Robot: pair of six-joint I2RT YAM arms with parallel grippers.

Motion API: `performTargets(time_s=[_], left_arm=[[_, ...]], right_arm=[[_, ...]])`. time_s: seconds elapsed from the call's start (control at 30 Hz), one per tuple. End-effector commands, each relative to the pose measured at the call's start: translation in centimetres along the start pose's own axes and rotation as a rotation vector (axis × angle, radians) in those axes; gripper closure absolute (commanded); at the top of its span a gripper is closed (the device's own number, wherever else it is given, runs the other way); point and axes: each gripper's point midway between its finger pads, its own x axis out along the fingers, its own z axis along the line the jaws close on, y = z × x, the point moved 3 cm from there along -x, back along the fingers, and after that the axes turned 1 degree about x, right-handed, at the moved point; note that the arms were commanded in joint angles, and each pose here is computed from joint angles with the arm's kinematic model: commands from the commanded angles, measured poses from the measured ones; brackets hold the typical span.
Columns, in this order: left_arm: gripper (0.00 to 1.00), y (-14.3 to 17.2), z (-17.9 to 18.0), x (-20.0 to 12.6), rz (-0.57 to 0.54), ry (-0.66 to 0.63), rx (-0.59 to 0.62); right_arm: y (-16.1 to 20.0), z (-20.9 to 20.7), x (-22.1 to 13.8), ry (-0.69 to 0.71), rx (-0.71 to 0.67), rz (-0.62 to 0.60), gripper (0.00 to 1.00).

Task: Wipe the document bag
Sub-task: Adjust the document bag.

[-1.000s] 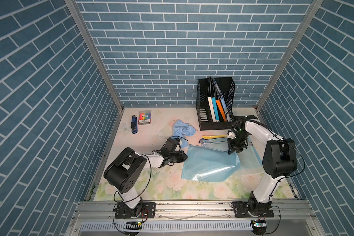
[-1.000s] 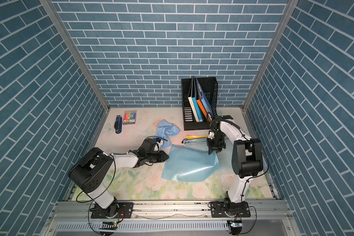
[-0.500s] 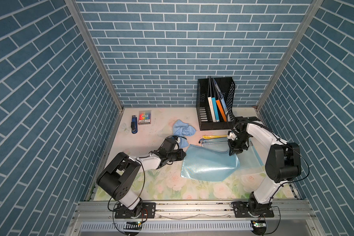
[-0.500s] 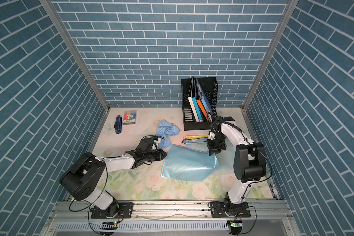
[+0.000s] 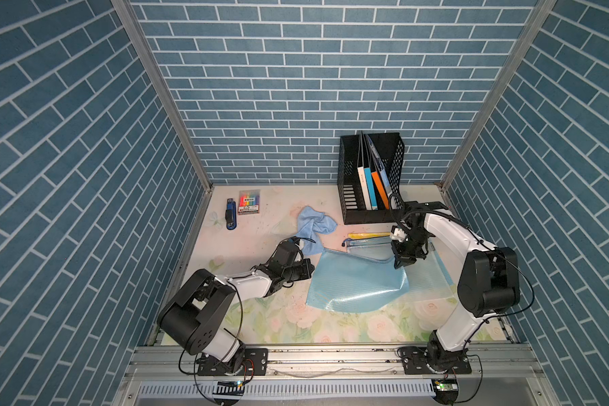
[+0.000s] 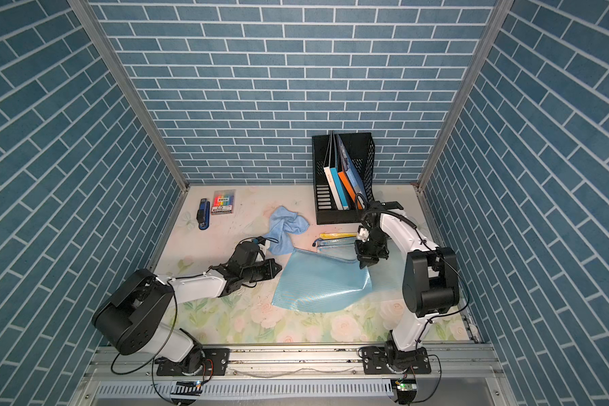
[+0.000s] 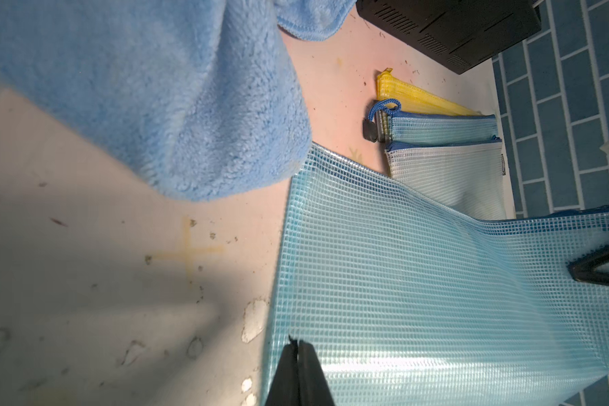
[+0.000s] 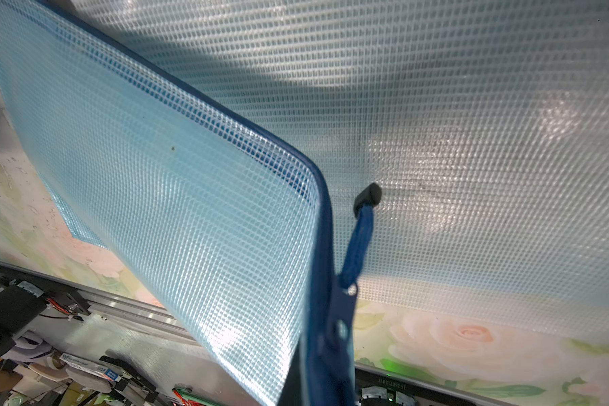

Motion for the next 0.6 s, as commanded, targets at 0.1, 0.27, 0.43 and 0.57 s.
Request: performTargets(time_s=[0.1, 0.27, 0.43, 0.57], left_arm=[[0.87, -1.3, -0.2, -1.3, -0.080, -0.007, -0.002], [0.83, -1.7, 0.3, -1.6, -0.099, -0.022, -0.013], [0.79, -2.1, 1.0, -1.8, -0.120, -0.042, -0.035], [0.77, -2.6, 1.1, -2.0, -0.132, -0.040, -0.043]], right_arm=[[0.7, 1.0, -1.2, -0.031, -0.014, -0.021, 0.94], [2.4, 1.1, -2.2, -0.015, 0.007, -0.011, 0.94], [3.6, 0.8, -1.6, -0.011, 0.026, 0.019, 0.93], [4.3, 1.9, -3.4, -0.038, 0.022, -0.002, 0.96]])
